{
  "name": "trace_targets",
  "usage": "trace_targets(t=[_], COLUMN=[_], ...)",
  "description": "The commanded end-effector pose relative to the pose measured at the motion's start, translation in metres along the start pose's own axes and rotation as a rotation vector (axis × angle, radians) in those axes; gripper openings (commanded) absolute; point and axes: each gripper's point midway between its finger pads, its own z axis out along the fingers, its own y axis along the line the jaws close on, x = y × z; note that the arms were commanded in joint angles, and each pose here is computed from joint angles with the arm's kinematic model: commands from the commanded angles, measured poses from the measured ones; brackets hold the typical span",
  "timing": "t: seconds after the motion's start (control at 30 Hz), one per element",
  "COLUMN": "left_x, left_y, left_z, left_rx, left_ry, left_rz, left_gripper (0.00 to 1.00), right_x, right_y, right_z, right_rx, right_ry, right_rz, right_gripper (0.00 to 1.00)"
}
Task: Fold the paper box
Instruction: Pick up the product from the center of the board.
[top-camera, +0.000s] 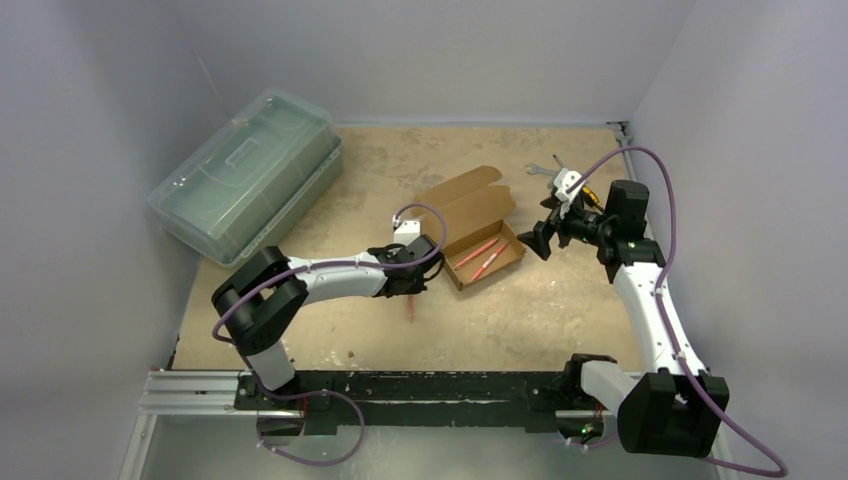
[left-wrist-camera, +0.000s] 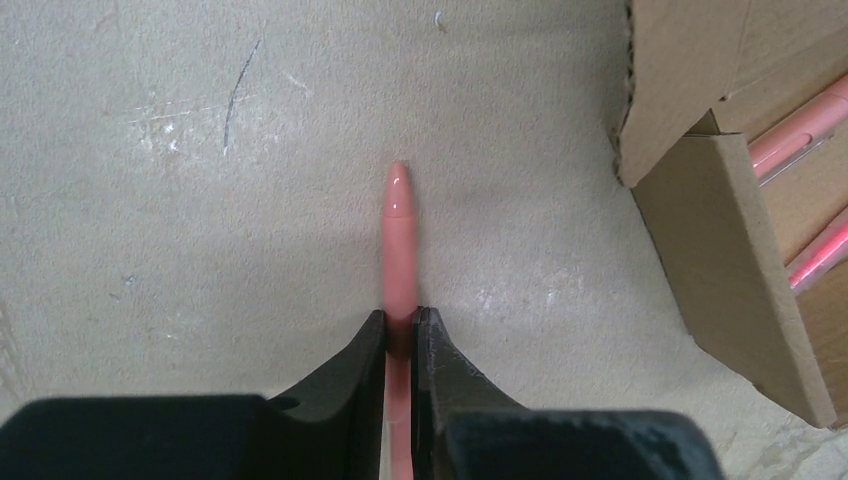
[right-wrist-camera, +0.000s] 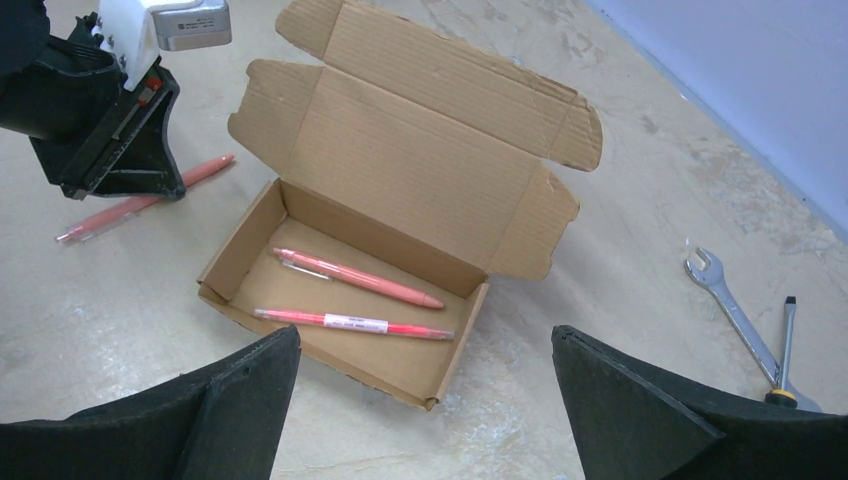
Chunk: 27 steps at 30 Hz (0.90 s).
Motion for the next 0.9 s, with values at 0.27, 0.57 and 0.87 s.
trace_targets(t=[0.27, 0.57, 0.87], left_x=[-0.023, -0.057, -0.096], left_y=[0.0, -0.065, -0.152], left_z=[-0.029, -0.089, -0.103], left_rx=[0.075, 0.512, 0.768], left_ry=[-0.057, -0.22, -0.347], left_rz=[0.163, 0.33, 0.569], left_gripper=[0.0, 0.0, 0.0], right_x=[-0.003, -0.003, -0.006], right_y=[-0.001, 0.0, 0.001], right_z=[-0.001, -0.001, -0.003], right_rx=[-0.001, -0.001, 0.0], right_ry=[-0.015, -0.016, -0.023], right_rz=[-0.022, -0.023, -0.029], right_gripper=[0.99, 0.99, 0.99])
